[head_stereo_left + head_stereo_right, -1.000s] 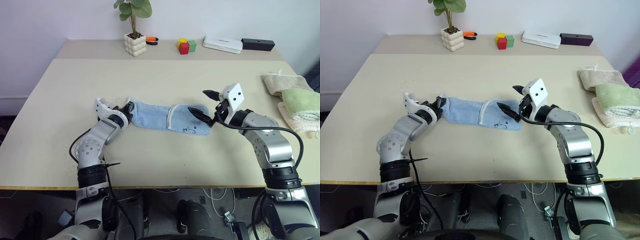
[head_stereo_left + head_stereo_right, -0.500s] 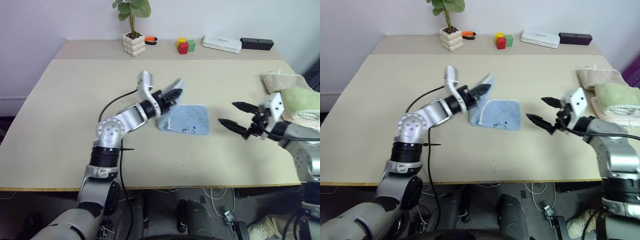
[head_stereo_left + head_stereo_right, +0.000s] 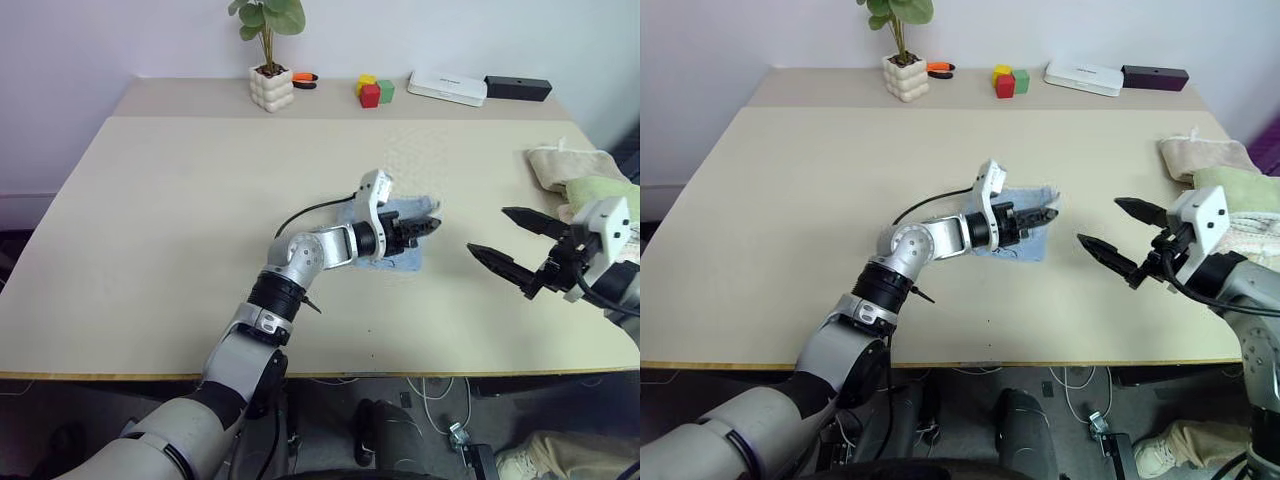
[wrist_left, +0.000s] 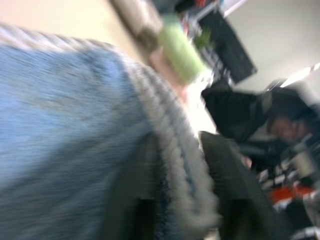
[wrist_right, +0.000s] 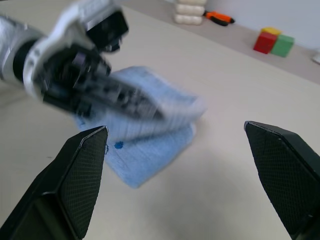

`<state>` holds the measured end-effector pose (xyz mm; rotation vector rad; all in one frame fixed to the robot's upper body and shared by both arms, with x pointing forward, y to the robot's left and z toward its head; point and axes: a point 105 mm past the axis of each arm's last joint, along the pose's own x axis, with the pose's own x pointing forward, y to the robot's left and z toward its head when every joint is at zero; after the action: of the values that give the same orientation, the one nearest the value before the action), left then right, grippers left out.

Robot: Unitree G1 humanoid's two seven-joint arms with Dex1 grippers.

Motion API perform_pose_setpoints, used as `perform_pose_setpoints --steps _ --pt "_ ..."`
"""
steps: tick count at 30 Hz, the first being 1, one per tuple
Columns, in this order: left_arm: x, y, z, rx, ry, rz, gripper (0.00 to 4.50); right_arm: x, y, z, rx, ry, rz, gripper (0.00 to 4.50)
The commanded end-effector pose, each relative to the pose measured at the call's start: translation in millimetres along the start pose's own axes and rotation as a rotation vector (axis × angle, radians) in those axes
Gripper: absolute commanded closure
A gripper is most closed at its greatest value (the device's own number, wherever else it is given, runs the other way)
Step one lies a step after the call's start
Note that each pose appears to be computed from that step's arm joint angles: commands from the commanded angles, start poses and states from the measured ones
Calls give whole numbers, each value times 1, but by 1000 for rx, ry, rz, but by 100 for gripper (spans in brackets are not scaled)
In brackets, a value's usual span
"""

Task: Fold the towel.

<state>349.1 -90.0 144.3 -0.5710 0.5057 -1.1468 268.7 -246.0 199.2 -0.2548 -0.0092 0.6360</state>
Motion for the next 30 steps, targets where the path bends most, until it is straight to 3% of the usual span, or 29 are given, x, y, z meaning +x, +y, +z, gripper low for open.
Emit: perform_pose_setpoints --steps 1,3,6,9,12,14,15,18,22,24,25,28,30 --pt "2 -7 2 27 0 -26 110 -3 1 12 -24 -43 -20 0" --pt "0 -10 5 25 -5 -51 11 -1 -1 12 -22 -45 -29 0" --pt "-6 -28 23 92 -90 -144 5 6 -3 12 -17 -54 -25 0" --pt "-21 -53 43 25 -186 -303 5 13 -7 15 -2 -80 -29 0" --pt "-39 -62 65 115 -305 -321 5 26 -21 29 18 -156 -91 0" --pt "-52 -55 87 72 -416 -281 5 38 -28 38 11 -209 -146 0" --pt "-60 -43 100 71 -491 -212 27 47 -29 40 38 -238 -174 0" --pt "-78 -10 120 69 -619 -34 139 70 -20 43 114 -305 -211 88" --pt "-81 7 119 90 -654 67 335 95 -7 47 229 -376 -299 284" --pt "-75 10 109 136 -618 95 433 115 19 46 274 -382 -282 385" --pt "-70 10 103 129 -599 88 450 123 27 44 281 -374 -282 445" --pt "-59 13 91 93 -566 92 450 136 35 35 312 -340 -324 448" --pt "-47 21 75 114 -489 137 450 150 35 1 372 -200 -390 448"
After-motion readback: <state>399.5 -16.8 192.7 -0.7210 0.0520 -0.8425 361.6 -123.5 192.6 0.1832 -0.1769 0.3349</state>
